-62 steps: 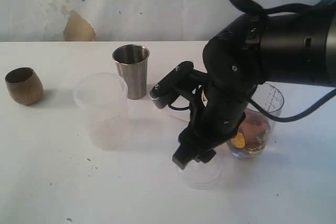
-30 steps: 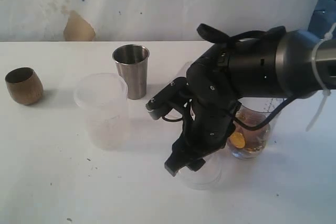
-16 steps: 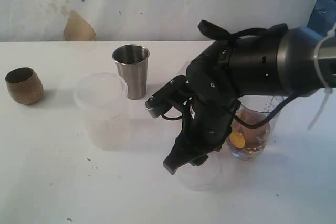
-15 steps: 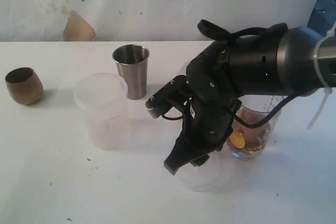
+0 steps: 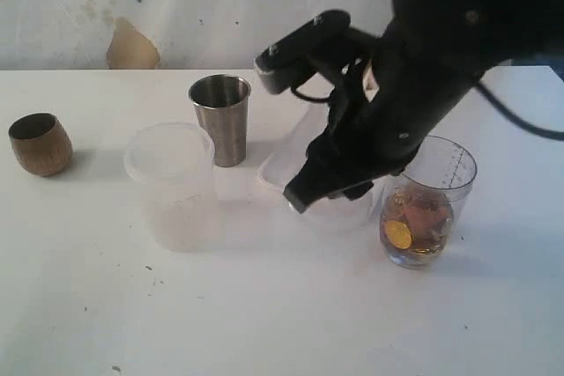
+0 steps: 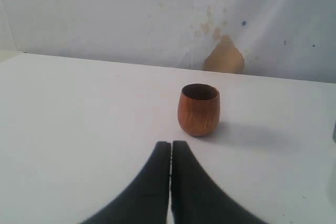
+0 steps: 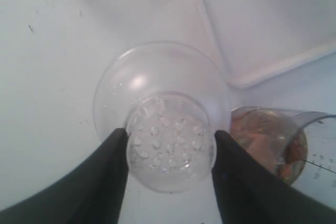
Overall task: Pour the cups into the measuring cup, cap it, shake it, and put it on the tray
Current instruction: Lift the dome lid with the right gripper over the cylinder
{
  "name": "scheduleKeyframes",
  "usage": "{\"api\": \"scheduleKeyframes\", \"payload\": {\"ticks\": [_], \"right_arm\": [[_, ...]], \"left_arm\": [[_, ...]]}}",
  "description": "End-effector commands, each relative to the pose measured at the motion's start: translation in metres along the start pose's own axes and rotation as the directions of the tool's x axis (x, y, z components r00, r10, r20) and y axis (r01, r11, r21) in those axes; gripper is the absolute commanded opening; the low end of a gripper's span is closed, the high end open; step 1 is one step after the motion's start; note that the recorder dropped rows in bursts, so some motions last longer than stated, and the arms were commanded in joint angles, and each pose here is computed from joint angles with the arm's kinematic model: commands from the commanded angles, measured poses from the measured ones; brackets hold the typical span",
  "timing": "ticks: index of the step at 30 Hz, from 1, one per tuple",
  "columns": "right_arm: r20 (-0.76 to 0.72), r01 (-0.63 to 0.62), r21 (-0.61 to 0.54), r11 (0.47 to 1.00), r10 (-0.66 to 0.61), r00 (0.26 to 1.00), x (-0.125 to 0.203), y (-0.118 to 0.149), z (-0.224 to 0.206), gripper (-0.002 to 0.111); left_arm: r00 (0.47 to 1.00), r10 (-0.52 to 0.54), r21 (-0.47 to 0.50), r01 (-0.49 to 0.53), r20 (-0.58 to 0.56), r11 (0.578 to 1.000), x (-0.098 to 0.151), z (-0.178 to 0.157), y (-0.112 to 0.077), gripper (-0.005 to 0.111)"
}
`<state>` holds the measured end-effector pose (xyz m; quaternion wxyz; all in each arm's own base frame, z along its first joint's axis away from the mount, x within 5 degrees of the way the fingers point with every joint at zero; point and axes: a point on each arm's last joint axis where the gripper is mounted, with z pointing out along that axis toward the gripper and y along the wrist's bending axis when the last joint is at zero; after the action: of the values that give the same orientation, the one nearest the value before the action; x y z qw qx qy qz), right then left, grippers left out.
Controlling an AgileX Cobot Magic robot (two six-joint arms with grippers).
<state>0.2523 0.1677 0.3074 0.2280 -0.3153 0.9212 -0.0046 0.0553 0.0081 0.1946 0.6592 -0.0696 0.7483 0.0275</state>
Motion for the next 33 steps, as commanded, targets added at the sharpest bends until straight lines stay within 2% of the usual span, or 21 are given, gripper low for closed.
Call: {"api": "scheduleKeyframes", "payload": {"ticks": [1, 7, 16, 22, 33], "right_arm": [[0.075, 0.001, 0.031, 1.0, -0.004, 0.997, 0.006, -0.008, -0.046, 0.0], [0.066, -0.061, 0.157, 0.986, 0.051, 0.996, 0.018, -0.028, -0.084, 0.0], [0.004, -0.22, 0.23, 0.948, 0.225, 0.974, 0.031, -0.071, -0.077, 0.0], [-0.061, -0.246, 0.147, 0.958, 0.257, 0.964, 0.03, -0.08, -0.057, 0.0], [-0.067, -0.222, 0.172, 0.96, 0.236, 0.969, 0.019, -0.086, -0.033, 0.0]], "left_arm": [[1.0, 0.003, 0.0, -0.003, 0.014, 1.0, 0.0, 0.0, 0.0, 0.001], [1.0, 0.003, 0.0, -0.003, 0.014, 1.0, 0.0, 0.0, 0.0, 0.001], [1.0, 0.003, 0.0, -0.003, 0.014, 1.0, 0.0, 0.0, 0.0, 0.001], [1.0, 0.003, 0.0, -0.003, 0.014, 1.0, 0.0, 0.0, 0.0, 0.001], [1.0, 0.003, 0.0, -0.003, 0.014, 1.0, 0.0, 0.0, 0.0, 0.001]]}}
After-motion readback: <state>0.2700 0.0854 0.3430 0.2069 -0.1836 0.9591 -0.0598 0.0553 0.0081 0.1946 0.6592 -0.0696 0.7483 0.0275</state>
